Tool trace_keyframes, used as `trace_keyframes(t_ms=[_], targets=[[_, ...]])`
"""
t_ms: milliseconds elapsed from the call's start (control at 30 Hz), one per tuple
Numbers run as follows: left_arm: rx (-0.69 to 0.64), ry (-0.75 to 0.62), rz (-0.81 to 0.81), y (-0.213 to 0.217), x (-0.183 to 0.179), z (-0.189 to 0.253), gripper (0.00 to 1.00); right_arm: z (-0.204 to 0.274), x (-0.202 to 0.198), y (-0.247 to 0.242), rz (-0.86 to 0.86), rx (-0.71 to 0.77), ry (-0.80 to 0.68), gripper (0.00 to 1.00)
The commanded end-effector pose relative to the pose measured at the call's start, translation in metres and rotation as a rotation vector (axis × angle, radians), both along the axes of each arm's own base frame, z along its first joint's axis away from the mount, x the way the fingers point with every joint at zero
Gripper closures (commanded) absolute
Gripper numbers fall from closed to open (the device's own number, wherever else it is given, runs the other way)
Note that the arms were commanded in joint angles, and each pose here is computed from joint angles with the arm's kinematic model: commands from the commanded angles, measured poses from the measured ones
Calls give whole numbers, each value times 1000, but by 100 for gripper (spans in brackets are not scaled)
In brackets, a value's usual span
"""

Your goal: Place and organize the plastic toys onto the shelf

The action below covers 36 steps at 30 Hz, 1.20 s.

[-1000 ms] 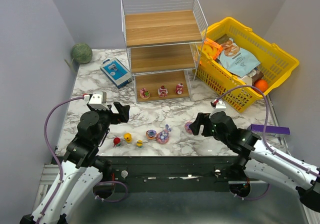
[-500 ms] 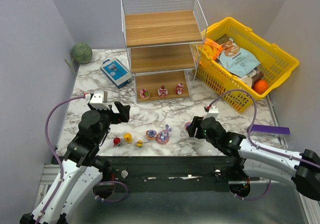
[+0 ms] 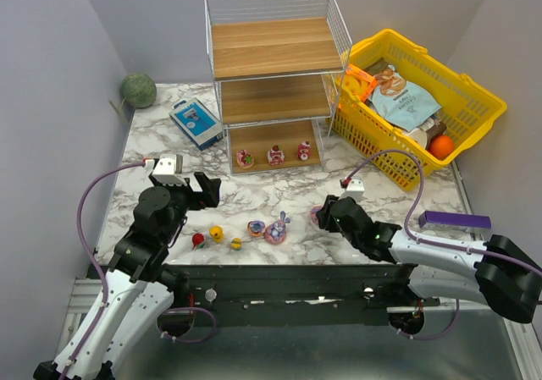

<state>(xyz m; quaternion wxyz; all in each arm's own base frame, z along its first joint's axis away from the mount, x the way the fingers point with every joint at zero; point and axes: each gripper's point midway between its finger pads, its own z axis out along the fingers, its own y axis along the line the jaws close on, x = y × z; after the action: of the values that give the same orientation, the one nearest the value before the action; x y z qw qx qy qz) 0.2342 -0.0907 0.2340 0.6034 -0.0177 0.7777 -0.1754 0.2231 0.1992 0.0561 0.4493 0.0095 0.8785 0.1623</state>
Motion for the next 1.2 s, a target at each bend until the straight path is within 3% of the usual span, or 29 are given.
trace_keyframes(t_ms=[0, 133, 333, 700, 733, 933, 967, 1167], targets=[[11, -1, -1, 1, 1, 1, 1, 8, 10, 3, -34, 23, -51, 55], [11, -3, -1, 1, 1, 1, 1, 7, 10, 1, -37, 7, -47, 75], [12, -3, 2, 2, 0, 1, 1, 25, 11, 3, -12, -8, -73, 93], [9, -9, 10, 3, 0, 3, 1, 137, 28, 14, 56, 14, -260, 98], [10, -8, 8, 3, 0, 2, 1, 165, 33, 20, 53, 44, -296, 98], [13, -6, 14, 4, 0, 2, 1, 222, 61, 36, 66, -56, -361, 99], [14, -6, 16, 5, 1, 2, 1, 250, 67, 40, 61, -28, -397, 99], [15, -3, 19, 5, 1, 1, 1, 272, 109, 54, 78, -78, -391, 99]])
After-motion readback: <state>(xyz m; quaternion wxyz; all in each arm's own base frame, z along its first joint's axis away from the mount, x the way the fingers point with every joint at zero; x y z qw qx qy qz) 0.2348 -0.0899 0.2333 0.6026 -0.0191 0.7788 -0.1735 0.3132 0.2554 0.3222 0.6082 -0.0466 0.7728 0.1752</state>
